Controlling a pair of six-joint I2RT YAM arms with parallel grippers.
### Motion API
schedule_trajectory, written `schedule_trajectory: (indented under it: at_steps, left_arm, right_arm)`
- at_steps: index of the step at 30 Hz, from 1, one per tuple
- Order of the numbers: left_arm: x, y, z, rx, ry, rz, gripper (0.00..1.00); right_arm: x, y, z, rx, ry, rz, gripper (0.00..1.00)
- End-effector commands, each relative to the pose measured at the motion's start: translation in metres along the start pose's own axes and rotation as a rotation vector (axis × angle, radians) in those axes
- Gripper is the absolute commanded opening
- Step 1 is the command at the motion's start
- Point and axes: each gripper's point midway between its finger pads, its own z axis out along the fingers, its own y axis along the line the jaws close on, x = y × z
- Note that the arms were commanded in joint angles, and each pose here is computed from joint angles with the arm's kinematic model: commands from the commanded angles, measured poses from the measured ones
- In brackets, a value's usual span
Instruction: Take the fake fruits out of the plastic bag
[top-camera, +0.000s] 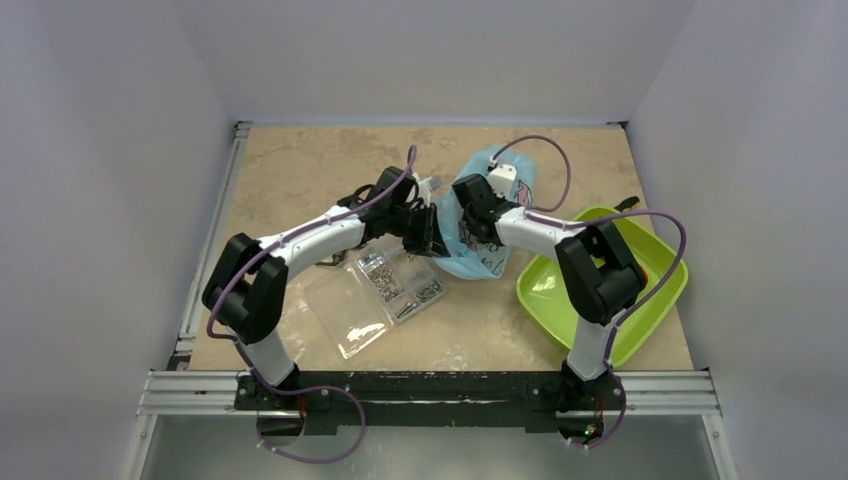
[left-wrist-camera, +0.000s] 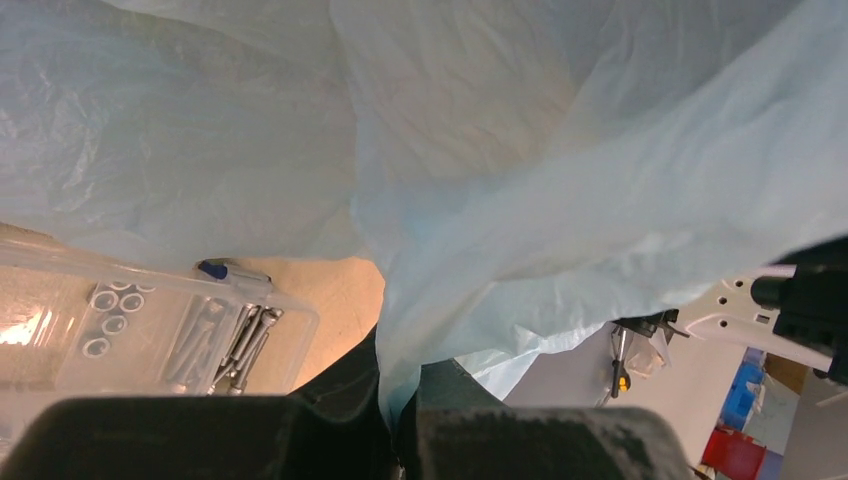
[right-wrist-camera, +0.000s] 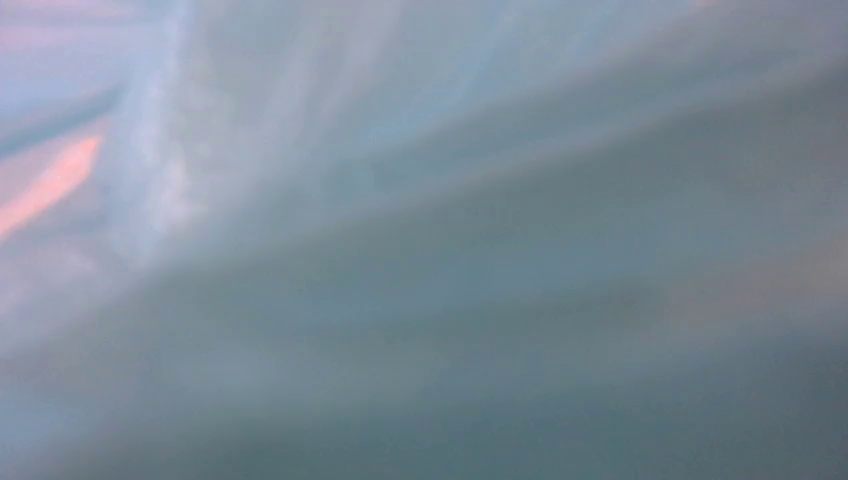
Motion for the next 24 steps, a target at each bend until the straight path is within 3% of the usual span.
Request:
schedule_trajectory:
  at_steps: [1, 11, 15, 24]
  left_arm:
    - [0.001, 0.003, 0.003, -0.032, -0.011, 0.002, 0.00]
    - [0.012, 0.026, 0.018, -0.098, -0.008, -0.067, 0.00]
    - [0.010, 0.031, 0.013, -0.133, -0.050, -0.067, 0.00]
    - [-0.004, 0.034, -0.007, -0.259, -0.178, 0.075, 0.00]
  right_arm:
    - [-0.041, 0.000, 0.007, 0.034, -0.107, 0.086, 0.48]
    - [-0.073, 0.008, 0.009, -0.032, -0.188, 0.070, 0.65]
    - [-0.069, 0.035, 0.000, -0.196, -0.150, 0.039, 0.71]
    - [-0.019, 0.091, -0.034, -0.658, -0.011, -0.006, 0.89]
